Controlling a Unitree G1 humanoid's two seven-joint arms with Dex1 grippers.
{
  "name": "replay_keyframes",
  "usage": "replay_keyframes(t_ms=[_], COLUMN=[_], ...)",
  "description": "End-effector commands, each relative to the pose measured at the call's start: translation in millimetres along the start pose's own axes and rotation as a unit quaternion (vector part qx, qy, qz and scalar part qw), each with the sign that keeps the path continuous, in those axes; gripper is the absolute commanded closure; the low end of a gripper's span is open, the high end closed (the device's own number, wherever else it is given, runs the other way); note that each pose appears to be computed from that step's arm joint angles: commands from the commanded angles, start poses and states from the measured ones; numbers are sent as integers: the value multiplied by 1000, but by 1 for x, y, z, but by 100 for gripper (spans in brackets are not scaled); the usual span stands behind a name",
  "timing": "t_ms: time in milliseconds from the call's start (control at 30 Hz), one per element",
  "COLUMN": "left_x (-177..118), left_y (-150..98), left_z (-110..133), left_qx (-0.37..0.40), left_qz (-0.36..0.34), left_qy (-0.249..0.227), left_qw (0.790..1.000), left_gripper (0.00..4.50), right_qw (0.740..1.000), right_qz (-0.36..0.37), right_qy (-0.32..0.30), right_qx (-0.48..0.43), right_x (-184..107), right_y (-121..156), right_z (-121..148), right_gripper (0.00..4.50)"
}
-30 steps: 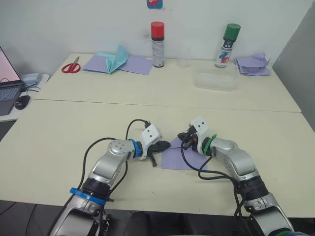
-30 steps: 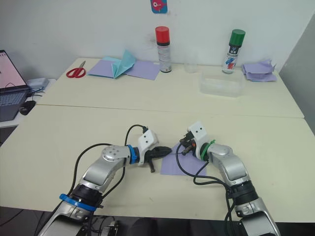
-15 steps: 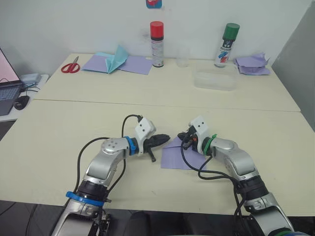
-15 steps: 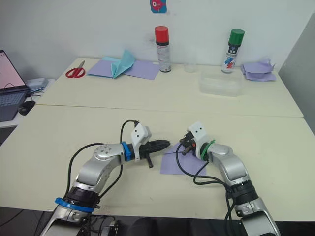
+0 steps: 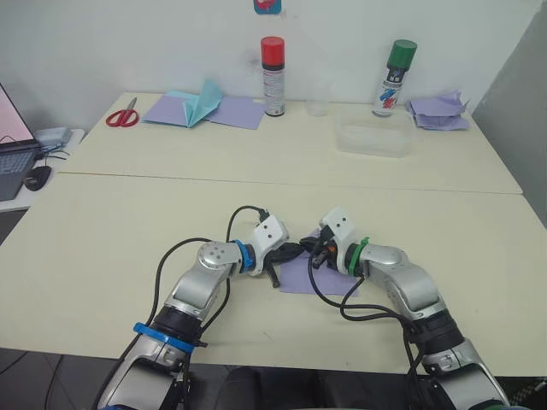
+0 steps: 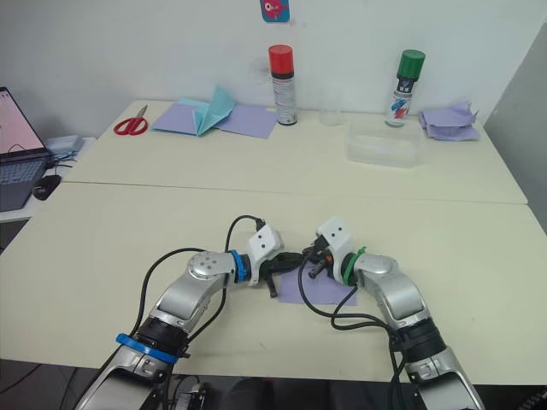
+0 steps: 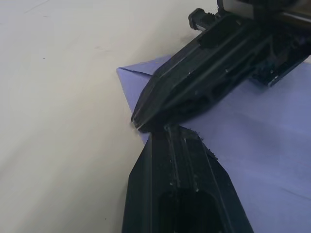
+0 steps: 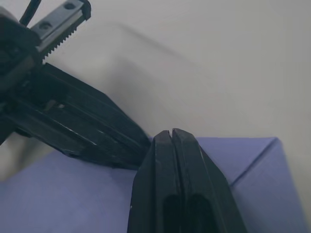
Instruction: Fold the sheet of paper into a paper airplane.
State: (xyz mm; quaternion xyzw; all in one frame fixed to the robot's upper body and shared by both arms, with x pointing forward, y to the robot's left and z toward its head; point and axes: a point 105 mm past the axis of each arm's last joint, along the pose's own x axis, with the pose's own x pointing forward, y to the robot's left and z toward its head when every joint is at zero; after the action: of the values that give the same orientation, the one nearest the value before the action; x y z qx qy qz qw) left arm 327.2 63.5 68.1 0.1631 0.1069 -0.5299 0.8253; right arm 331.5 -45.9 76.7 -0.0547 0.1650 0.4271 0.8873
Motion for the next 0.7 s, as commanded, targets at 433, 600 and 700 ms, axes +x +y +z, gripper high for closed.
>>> replay_keyframes(t_ms=[433, 600, 700], left_x=[0, 0, 0], left_y=[-3, -6, -5], left_z=[-22, -24, -25], left_qx=[-7, -6, -3], left_qz=[-10, -14, -15], left_qy=[42, 46, 50], left_qw=[999, 999, 999], left_gripper=[447, 447, 447], right_qw=[994, 988, 980], right_qz=[-100, -150, -190], right_qy=[20, 8, -3], right_qx=[36, 47, 49], right_x=[-1, -5, -8], right_y=[-33, -52, -67], right_z=[-14, -14, -13], right_gripper=[450, 450, 450])
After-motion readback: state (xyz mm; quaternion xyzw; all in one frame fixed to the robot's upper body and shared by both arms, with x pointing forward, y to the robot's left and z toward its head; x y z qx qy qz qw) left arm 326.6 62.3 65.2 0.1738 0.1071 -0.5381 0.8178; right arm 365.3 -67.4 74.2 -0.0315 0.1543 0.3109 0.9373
